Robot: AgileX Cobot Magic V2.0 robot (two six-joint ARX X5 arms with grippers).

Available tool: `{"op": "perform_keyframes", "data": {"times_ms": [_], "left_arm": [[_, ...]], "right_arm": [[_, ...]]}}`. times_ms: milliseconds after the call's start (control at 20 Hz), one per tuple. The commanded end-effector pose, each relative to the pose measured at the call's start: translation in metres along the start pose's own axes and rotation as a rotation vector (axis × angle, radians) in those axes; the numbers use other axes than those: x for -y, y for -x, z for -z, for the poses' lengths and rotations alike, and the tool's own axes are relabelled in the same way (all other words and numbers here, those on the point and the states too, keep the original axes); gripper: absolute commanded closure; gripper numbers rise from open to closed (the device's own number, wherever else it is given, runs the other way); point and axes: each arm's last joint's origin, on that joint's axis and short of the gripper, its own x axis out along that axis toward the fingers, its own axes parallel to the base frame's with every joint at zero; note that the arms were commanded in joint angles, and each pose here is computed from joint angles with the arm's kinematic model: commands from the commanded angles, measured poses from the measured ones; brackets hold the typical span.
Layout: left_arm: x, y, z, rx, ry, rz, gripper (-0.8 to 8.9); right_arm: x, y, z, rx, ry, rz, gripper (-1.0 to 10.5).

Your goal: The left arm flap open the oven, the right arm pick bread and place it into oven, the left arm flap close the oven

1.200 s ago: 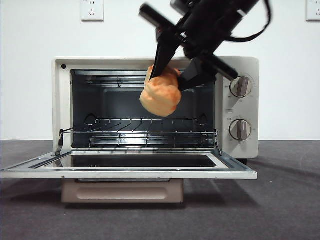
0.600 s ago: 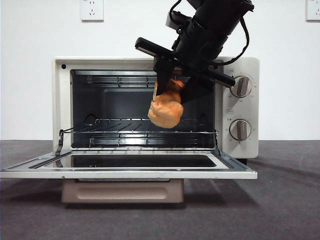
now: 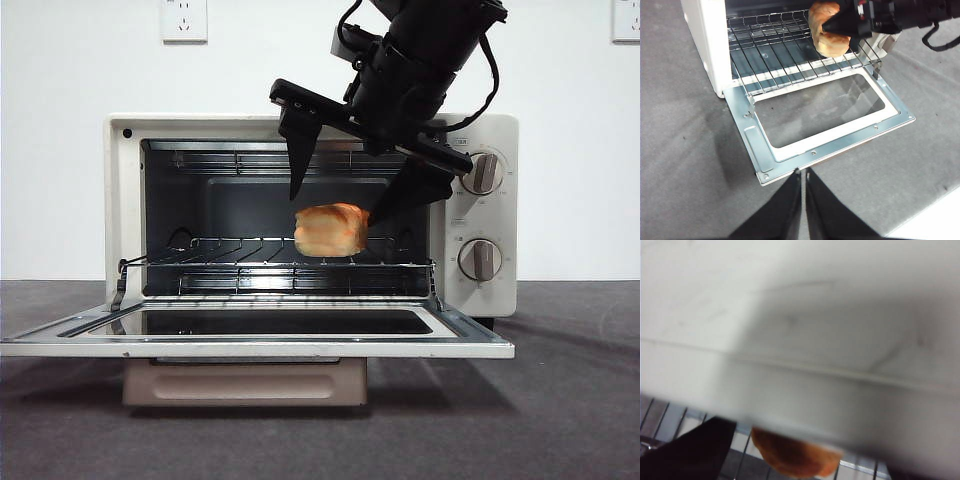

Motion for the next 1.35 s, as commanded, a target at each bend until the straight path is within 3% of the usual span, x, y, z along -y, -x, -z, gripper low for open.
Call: {"op": "perform_keyframes", "data": {"times_ms": [50,200,400,700,900,1100,1350], "left_arm": [[0.002,0.003,-0.005,0.019,0.048,0.009,7.95],[0.003,-0.004,-0.006,-0.025,0.101,-0.007,7.95],[0.01,-0.02,-0.023,-0.185,0.11,-0.005,7.95],[0.011,-0.059,-0.063,-0.255,0.137,0.117,7.99],[-0.023,-0.096,-0.074,-0.323,0.27,0.19,7.99],[-0.069,-0.123,-0.075,-0.348,0.398,0.149,7.98],[-0.096,-0.143,-0.063,-0.349,0.481,0.136,7.98]], "right_arm": [[-0.01,0.01,-0.002,0.003,0.014,-0.02,5.1],[-0.02,0.035,-0.002,-0.008,0.034,-0.043,5.1],[-0.031,0.088,-0.002,-0.014,0.107,-0.126,5.1],[-0.008,0.182,0.008,-0.054,0.326,-0.125,5.1],[0.013,0.235,0.022,-0.058,0.38,-0.119,5.1],[0.03,0.27,0.035,-0.033,0.379,-0.117,5.1],[0.041,0.29,0.042,0.016,0.368,-0.088,5.1]]}}
